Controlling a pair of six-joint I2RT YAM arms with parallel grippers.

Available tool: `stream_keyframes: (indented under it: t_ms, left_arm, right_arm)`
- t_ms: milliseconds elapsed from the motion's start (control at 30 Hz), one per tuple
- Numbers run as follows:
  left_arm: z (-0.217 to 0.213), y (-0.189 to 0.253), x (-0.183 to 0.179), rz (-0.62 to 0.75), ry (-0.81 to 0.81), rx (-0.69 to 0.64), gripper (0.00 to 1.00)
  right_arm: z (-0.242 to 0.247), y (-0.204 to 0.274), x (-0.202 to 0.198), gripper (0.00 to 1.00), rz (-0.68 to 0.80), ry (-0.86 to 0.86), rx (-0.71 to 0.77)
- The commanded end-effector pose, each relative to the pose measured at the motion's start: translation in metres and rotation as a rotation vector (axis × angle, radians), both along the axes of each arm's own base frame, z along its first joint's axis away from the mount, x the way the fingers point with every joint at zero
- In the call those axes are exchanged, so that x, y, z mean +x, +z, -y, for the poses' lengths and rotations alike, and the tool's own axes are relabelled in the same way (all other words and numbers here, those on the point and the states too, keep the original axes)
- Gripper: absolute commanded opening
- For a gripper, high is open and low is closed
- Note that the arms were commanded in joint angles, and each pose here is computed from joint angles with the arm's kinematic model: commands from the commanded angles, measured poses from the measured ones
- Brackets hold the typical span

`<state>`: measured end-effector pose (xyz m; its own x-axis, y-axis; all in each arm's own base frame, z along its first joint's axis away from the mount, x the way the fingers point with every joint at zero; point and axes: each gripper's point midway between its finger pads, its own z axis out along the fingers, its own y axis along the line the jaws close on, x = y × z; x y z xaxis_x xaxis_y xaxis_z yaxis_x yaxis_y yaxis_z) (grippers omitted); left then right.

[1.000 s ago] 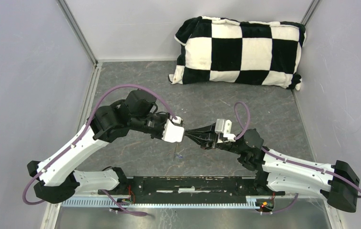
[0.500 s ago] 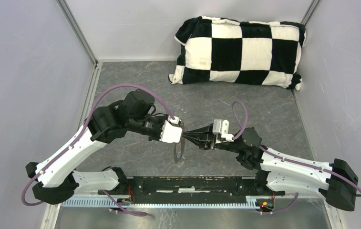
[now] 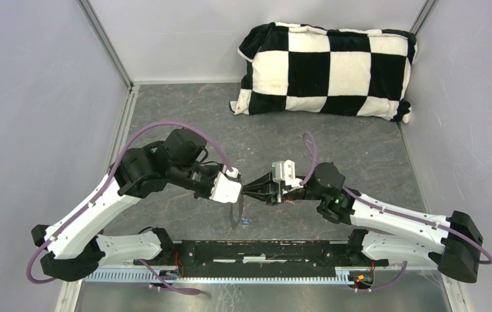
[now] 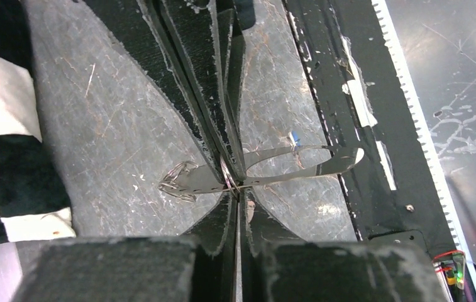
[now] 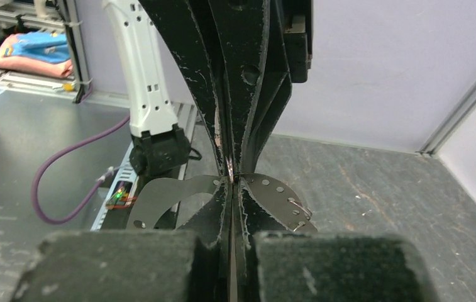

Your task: Put the keys on the keyring

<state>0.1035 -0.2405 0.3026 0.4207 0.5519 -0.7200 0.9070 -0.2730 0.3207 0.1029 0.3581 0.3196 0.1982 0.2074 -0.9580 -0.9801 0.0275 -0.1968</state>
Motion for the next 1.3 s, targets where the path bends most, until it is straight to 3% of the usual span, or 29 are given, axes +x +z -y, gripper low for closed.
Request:
stream_keyframes:
  t_ms: [0, 200, 300, 467, 700, 900, 1267]
  left_arm:
    - [0.017, 0.014, -0.005, 0.060, -0.112, -0.092, 0.02]
    - [0.018, 0.011, -0.004, 0.044, -0.104, -0.082, 0.02]
    - [0.018, 0.008, -0.004, 0.032, -0.101, -0.067, 0.02]
    - [0.018, 0.004, -0.004, 0.018, -0.100, -0.047, 0.02]
    - [0.017, 0.001, -0.001, 0.011, -0.086, -0.029, 0.02]
    - [0.016, -0.001, -0.001, 0.020, -0.086, -0.025, 0.02]
    - [0.016, -0.003, 0.001, 0.022, -0.081, -0.015, 0.02]
  right_arm:
    - [-0.006, 0.011, -0.008, 0.01, 0.028, 0.062, -0.045]
    - [0.005, 0.025, 0.004, 0.38, 0.019, -0.004, -0.056]
    - [0.010, 0.031, 0.006, 0.47, 0.037, -0.017, -0.077]
    - [0.010, 0.035, 0.006, 0.47, 0.048, -0.004, -0.139]
    - [0.004, 0.024, 0.006, 0.36, 0.043, 0.039, -0.263]
    - [0.010, 0.021, 0.007, 0.53, 0.060, 0.028, -0.316]
    - [0.012, 0.018, 0.012, 0.50, 0.040, 0.017, -0.374]
